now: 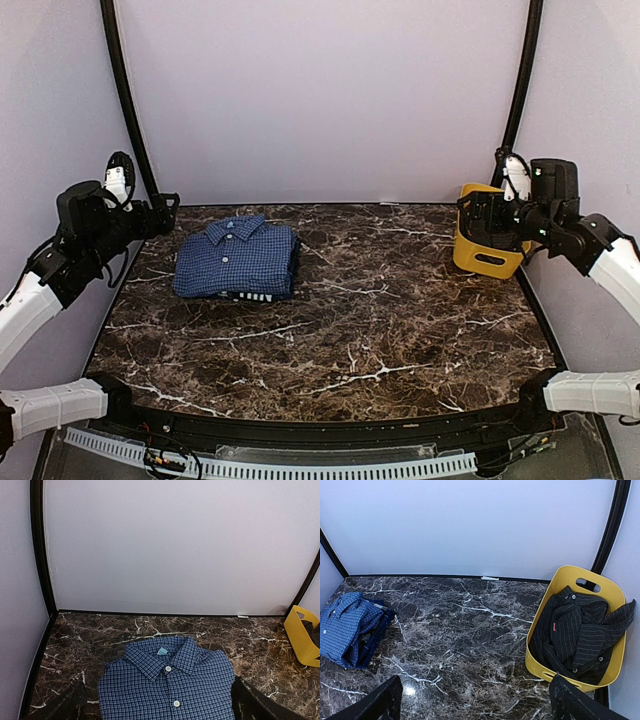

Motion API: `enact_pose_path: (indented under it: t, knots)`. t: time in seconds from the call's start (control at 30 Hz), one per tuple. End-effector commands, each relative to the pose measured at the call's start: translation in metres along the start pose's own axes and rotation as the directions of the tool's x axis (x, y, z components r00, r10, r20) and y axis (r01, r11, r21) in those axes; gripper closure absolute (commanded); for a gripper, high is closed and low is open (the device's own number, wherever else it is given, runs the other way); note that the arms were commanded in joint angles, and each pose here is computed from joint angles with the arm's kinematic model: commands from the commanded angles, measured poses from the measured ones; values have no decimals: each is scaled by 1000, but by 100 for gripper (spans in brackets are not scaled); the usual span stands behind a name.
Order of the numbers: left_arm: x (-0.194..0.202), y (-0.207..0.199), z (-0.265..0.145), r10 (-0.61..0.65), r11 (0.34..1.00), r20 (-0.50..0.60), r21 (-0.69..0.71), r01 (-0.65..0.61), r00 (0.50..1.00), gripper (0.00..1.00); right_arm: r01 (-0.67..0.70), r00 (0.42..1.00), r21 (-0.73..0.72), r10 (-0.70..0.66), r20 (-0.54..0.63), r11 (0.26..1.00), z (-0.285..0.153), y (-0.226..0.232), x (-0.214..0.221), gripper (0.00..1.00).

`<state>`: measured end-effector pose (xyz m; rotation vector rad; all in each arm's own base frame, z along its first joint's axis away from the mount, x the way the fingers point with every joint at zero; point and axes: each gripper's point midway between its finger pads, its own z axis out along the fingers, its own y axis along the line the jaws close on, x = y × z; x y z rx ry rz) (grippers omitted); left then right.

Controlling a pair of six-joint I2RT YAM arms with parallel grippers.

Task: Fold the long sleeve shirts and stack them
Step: Reset both arms

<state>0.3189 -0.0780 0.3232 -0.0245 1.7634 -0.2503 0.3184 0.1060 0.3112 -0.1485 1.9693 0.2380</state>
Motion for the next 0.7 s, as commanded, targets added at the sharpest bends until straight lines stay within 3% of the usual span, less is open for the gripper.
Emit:
enact_pose_path:
  t: [0.0,0.67]
  knots:
    - [6,-3,1,-4,1000,-6,15,4,1000,1,3,999,2,-3,40,1000,1,-1,-7,1]
    - [9,-7,4,-15,999,-15,40,16,1000,1,3,1000,7,-3,7,1000,7,-1,2,4]
